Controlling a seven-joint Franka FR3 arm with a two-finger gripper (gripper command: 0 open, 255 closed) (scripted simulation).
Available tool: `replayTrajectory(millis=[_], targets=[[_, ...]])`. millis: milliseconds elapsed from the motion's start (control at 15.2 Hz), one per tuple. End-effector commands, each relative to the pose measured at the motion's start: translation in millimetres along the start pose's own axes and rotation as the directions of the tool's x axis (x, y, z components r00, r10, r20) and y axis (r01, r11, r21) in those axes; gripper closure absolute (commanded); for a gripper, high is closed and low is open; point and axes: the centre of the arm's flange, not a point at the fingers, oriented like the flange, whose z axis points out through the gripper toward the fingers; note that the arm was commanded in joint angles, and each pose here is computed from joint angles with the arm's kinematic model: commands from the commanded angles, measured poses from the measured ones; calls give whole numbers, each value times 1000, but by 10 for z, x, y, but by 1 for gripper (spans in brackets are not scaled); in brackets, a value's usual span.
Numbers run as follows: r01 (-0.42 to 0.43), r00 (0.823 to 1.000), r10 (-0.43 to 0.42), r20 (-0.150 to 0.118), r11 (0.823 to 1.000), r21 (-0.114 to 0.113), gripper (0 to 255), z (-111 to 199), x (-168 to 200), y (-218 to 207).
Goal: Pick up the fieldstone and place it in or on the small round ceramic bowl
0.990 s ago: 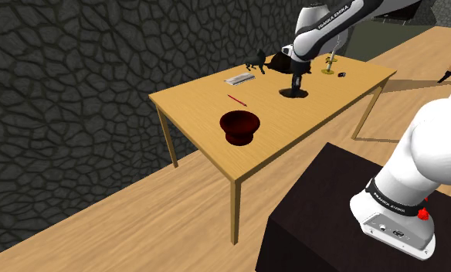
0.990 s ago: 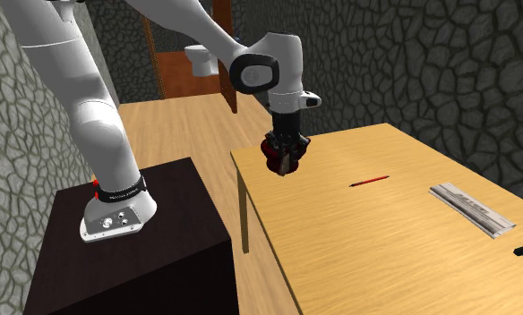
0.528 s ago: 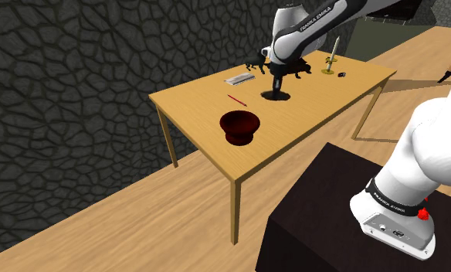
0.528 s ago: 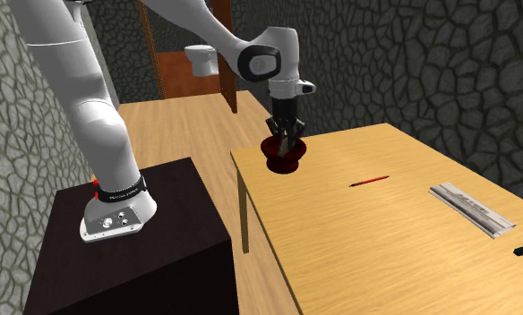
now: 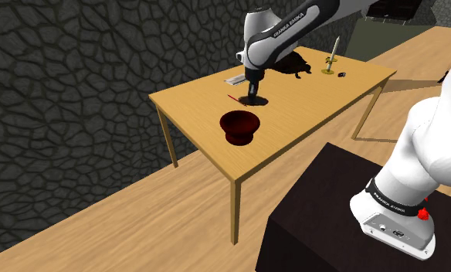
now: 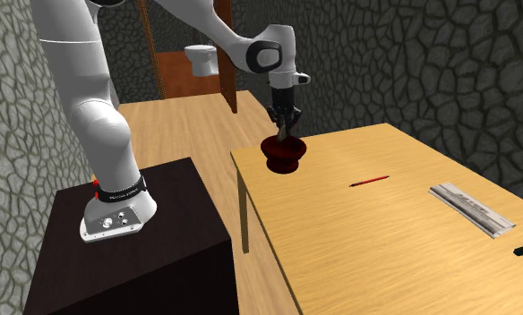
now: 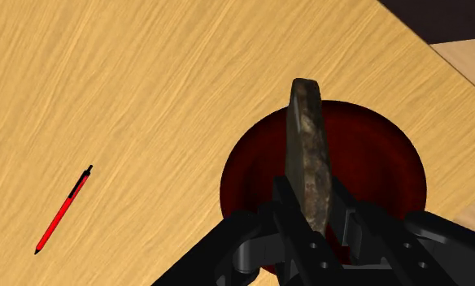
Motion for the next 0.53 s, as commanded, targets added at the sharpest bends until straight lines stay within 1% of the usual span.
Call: replayTrajectory(millis=[0, 132, 462], targets=[[-2, 1000, 2, 0, 1000, 1, 255, -31, 226, -109], [-2, 1000, 2, 0, 1000, 1, 255, -51, 514, -280], [-2, 1000, 2, 0, 1000, 1, 255, 211, 516, -308]])
